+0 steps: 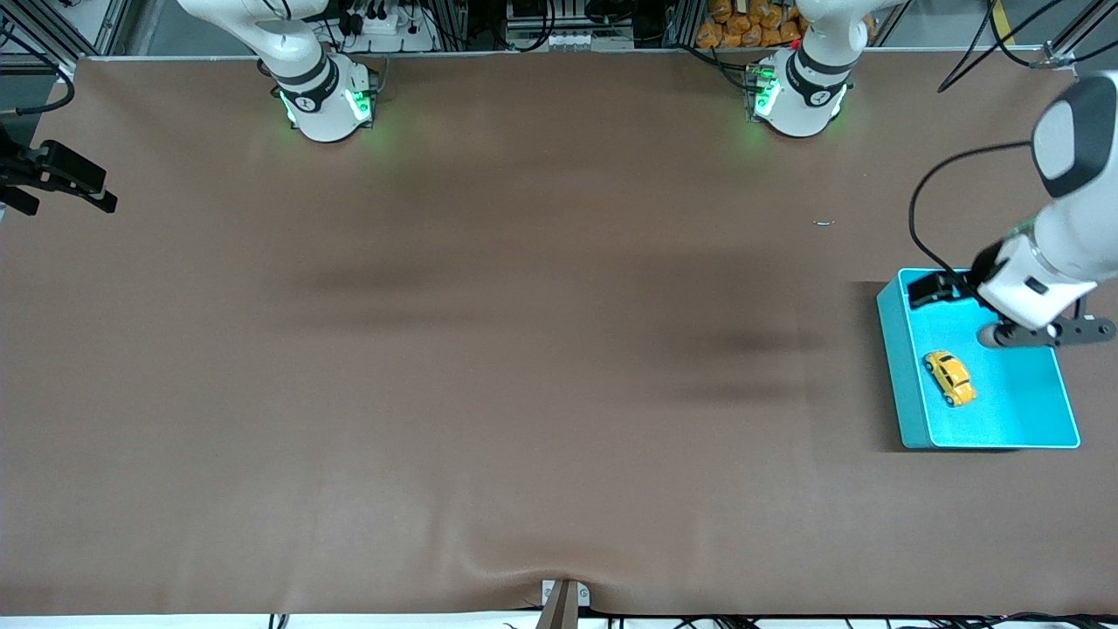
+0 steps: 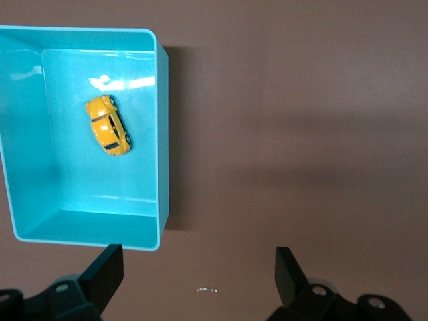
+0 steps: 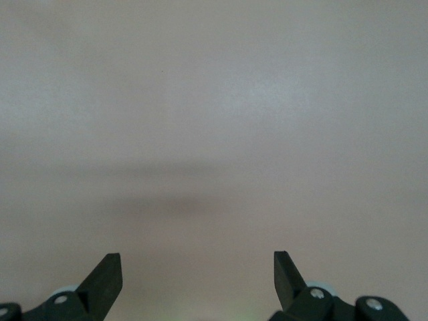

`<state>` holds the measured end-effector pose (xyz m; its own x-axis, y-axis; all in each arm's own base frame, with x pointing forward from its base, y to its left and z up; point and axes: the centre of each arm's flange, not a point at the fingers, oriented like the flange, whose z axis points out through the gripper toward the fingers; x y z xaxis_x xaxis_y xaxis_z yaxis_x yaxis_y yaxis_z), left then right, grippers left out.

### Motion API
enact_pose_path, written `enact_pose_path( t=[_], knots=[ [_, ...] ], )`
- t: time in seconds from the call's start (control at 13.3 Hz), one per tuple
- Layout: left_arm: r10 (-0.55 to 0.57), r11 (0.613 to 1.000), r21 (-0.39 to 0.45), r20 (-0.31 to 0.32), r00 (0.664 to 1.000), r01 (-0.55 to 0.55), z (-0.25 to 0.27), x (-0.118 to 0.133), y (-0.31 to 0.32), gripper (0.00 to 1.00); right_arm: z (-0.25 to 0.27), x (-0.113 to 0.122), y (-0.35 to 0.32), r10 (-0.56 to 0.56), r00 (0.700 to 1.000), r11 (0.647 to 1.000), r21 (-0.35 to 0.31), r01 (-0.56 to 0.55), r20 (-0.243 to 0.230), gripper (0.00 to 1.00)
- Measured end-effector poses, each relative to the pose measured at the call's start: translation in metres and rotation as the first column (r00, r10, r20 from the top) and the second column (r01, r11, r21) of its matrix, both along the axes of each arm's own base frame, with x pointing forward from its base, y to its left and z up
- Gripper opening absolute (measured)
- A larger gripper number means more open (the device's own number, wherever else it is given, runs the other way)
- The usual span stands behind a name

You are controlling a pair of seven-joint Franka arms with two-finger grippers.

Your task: Wind and store yellow beetle car

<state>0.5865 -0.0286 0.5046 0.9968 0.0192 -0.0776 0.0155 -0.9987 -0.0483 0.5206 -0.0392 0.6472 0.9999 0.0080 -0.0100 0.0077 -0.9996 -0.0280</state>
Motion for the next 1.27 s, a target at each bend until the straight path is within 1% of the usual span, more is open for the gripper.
enact_pose_path(
  t=[0.15,0.45,0.75,0.82,0.97,1.12,1.27],
  knots=[
    [0.005,1.000,-0.017,0.008,1.000,-0.005,0.025,-0.015,-0.020,1.00,0.000,0.000,0.000,0.000,1.000,1.000,-0.001,0.000,0.000,1.00],
    [0.021,1.000,-0.018,0.038,0.999,-0.020,0.067,-0.042,-0.044,1.00,0.000,0.000,0.000,0.000,1.000,1.000,-0.001,0.000,0.000,1.00],
    [0.020,0.999,-0.026,0.058,0.998,-0.018,0.085,-0.053,-0.050,1.00,0.000,0.000,0.000,0.000,1.000,1.000,-0.001,0.000,0.000,1.00],
    [0.012,1.000,-0.027,0.063,0.998,-0.010,0.089,-0.055,-0.050,1.00,0.000,0.000,0.000,0.000,1.000,1.000,-0.001,0.000,0.000,1.00],
    [-0.043,0.999,-0.026,0.072,0.997,0.045,0.098,-0.061,-0.049,1.00,0.000,0.000,0.000,0.000,1.000,1.000,-0.001,0.000,0.000,1.00],
    [-0.107,0.994,-0.024,0.049,0.993,0.108,0.104,-0.071,-0.046,1.00,0.000,0.000,0.000,0.000,1.000,1.000,-0.001,0.000,0.000,1.00],
    [-0.123,0.992,-0.023,0.048,0.991,0.124,0.111,-0.076,-0.046,1.00,0.000,0.000,0.000,0.000,1.000,1.000,-0.001,0.000,0.000,1.00]
  ],
)
